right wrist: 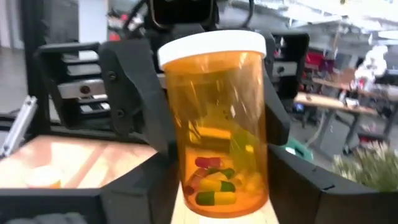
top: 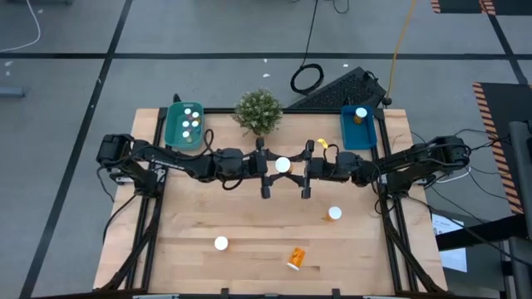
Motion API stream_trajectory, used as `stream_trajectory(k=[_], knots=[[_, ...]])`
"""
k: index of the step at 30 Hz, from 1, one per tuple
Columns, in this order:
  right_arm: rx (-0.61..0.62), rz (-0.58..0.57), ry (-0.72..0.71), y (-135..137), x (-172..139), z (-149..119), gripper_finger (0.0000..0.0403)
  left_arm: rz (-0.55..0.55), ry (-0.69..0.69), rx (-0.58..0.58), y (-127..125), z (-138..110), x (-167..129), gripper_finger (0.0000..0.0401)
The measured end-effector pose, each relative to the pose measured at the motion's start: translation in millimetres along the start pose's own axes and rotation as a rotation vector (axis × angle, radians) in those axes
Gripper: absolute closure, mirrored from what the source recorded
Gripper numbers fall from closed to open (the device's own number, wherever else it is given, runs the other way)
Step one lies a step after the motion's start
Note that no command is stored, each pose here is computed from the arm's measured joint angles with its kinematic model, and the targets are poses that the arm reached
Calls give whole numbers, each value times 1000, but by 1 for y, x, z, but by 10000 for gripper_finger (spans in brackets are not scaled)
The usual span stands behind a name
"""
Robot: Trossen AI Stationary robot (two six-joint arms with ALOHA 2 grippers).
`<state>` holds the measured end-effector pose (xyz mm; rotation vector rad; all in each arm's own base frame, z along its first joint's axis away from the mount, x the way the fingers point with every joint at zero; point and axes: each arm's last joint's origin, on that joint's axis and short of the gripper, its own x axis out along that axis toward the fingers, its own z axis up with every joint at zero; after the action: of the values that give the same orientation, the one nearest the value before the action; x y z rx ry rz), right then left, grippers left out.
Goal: Pick and place medicine bottles into bin by pill shape (circle, oval)
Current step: Put the big orange pill bottle into the blue bin
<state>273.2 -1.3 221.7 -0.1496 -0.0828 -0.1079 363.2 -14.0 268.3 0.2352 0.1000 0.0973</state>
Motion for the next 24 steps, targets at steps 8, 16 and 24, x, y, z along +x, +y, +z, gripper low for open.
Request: stream_trajectory(k=[8,16,24], knots=[[67,-77,208,-1,-2,-19,111,62,181,36,8,-19,0,202],[164,-74,544,-5,-3,-7,106,119,402,32,27,-43,-3,201],[87,-76,519,-15,12,23,120,109,521,13,34,-56,-8,201]])
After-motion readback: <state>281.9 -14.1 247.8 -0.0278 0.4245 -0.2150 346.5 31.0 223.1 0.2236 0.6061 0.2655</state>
